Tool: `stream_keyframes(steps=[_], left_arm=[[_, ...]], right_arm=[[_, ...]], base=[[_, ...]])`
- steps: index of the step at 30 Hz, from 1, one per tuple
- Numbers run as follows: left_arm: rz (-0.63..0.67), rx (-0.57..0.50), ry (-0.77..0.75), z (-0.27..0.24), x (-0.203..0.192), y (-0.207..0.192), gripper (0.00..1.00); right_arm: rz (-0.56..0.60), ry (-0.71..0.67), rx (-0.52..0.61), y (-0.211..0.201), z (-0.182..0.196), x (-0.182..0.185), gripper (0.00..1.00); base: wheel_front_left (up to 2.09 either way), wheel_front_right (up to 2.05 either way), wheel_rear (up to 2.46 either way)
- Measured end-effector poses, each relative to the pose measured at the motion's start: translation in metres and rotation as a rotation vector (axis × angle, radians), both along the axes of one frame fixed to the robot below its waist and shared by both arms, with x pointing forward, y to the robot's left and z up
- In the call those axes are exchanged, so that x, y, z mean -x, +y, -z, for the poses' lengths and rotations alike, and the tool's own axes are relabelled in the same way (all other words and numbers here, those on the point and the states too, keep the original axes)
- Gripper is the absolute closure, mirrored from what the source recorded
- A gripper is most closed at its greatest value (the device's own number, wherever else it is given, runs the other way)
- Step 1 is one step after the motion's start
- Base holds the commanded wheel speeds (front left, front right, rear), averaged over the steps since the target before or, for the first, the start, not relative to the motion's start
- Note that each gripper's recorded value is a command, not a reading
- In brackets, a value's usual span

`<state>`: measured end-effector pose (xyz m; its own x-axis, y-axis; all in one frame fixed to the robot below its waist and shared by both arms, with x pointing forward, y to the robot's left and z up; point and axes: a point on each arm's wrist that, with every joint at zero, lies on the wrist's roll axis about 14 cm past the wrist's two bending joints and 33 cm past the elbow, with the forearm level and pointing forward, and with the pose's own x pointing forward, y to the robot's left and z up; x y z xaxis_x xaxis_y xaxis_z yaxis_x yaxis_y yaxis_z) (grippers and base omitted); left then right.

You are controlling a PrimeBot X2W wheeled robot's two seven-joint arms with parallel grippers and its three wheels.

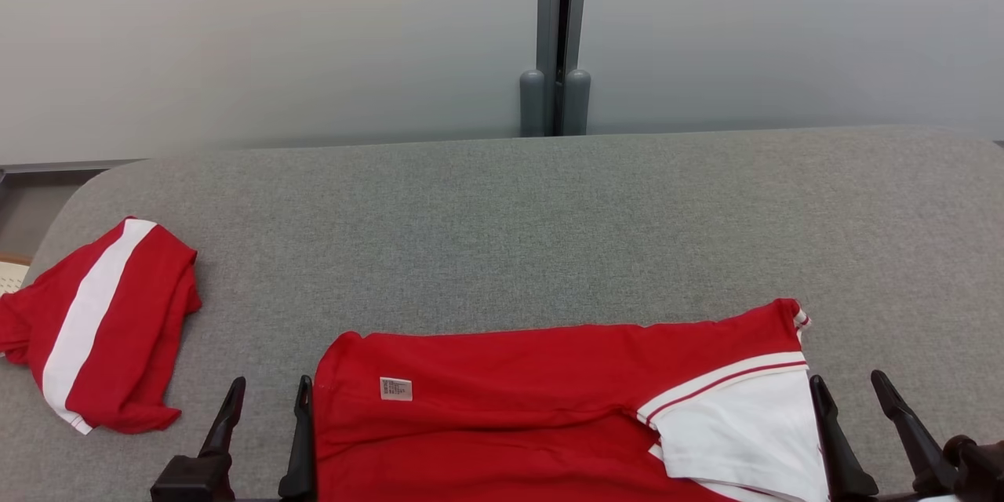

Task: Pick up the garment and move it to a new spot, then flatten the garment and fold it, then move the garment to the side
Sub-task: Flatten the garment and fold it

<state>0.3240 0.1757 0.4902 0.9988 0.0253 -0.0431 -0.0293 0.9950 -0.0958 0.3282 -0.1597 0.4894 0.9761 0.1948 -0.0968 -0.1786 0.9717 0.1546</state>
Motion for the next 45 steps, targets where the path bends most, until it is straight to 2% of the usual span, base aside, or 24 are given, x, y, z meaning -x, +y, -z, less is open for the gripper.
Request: stream_keyframes(steps=[6, 16, 21, 26, 27, 29, 39, 45], left_arm=[[0.004, 0.003, 0.012, 0.003, -0.002, -0.002, 0.0], [0.032, 0.029, 0.021, 0.007, -0.02, -0.014, 0.0], [0.029, 0.024, 0.038, 0.014, -0.025, -0.011, 0.0], [0.016, 0.019, 0.041, 0.016, -0.028, -0.006, 0.0], [0.016, 0.019, 0.044, 0.018, -0.028, -0.006, 0.0], [0.015, 0.02, 0.046, 0.019, -0.028, -0.006, 0.0], [0.031, 0.027, 0.045, 0.02, -0.036, -0.012, 0.0], [0.036, 0.031, 0.039, 0.019, -0.036, -0.014, 0.0]], right_arm=[[0.007, 0.047, -0.007, -0.003, 0.013, 0.0, 0.0], [0.063, 0.297, -0.001, -0.03, 0.091, -0.01, 0.0], [0.037, 0.436, -0.02, -0.018, 0.129, -0.011, 0.0], [0.015, 0.524, -0.037, -0.011, 0.147, -0.011, 0.0], [0.012, 0.541, -0.036, -0.012, 0.15, -0.011, 0.06], [0.005, 0.564, -0.051, -0.009, 0.153, -0.012, 1.0], [0.011, 0.56, -0.085, -0.019, 0.15, -0.016, 1.0], [0.124, 0.532, -0.046, -0.074, 0.145, -0.011, 1.0]], base=[[0.0, 0.0, 0.0], [0.0, 0.0, 0.0], [0.0, 0.0, 0.0], [0.0, 0.0, 0.0], [0.0, 0.0, 0.0], [0.0, 0.0, 0.0], [0.0, 0.0, 0.0], [0.0, 0.0, 0.0]])
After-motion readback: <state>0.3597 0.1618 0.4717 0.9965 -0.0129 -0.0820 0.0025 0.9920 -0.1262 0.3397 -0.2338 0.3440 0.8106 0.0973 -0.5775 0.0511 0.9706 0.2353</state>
